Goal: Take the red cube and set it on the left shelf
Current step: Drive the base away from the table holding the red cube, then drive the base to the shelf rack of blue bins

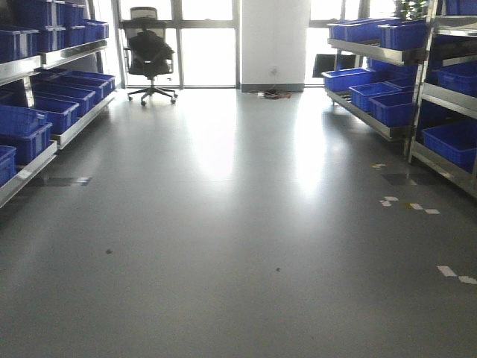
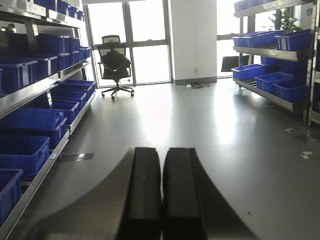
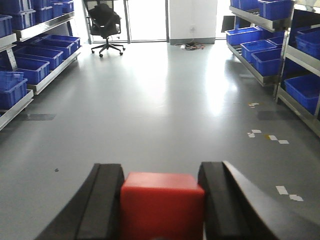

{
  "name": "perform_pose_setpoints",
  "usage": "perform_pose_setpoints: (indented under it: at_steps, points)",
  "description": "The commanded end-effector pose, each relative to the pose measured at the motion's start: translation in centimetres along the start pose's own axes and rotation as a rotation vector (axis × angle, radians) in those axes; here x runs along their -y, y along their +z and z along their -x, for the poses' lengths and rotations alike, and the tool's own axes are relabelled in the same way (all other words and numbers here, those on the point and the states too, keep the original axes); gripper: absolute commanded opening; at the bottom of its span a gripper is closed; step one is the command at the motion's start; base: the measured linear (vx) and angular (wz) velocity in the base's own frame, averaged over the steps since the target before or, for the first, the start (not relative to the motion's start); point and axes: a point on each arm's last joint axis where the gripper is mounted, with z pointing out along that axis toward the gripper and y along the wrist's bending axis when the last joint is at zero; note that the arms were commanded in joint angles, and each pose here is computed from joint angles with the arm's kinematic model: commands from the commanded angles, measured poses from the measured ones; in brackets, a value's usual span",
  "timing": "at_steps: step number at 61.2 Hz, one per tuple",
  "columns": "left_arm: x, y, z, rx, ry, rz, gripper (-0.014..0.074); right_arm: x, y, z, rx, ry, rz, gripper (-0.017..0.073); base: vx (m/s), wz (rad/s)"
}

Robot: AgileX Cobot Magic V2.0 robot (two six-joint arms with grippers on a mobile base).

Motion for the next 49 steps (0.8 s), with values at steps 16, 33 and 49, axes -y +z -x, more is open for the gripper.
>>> perform_pose_setpoints:
  at_steps: [16,33,49]
  points:
    - [-0.05,0.08,-0.05,0.053,-0.005,0.006,0.0106,-0.29,-0.17,1.77,0.117,-0.013,0.026,0.0059,-0.02,0.14]
    - [-0.04,0.08,-0.06,0.052,-0.005,0.006,0.0106,-0.23,0.04,1.46,0.089,-0.013,0.02,0.0059,0.08,-0.03]
    - [-0.04,0.08,-0.06,0.052,-0.005,0.006,0.0106,-0.22,0.05,1.41,0.084,-0.013,0.018,0.0059,0.19,0.04]
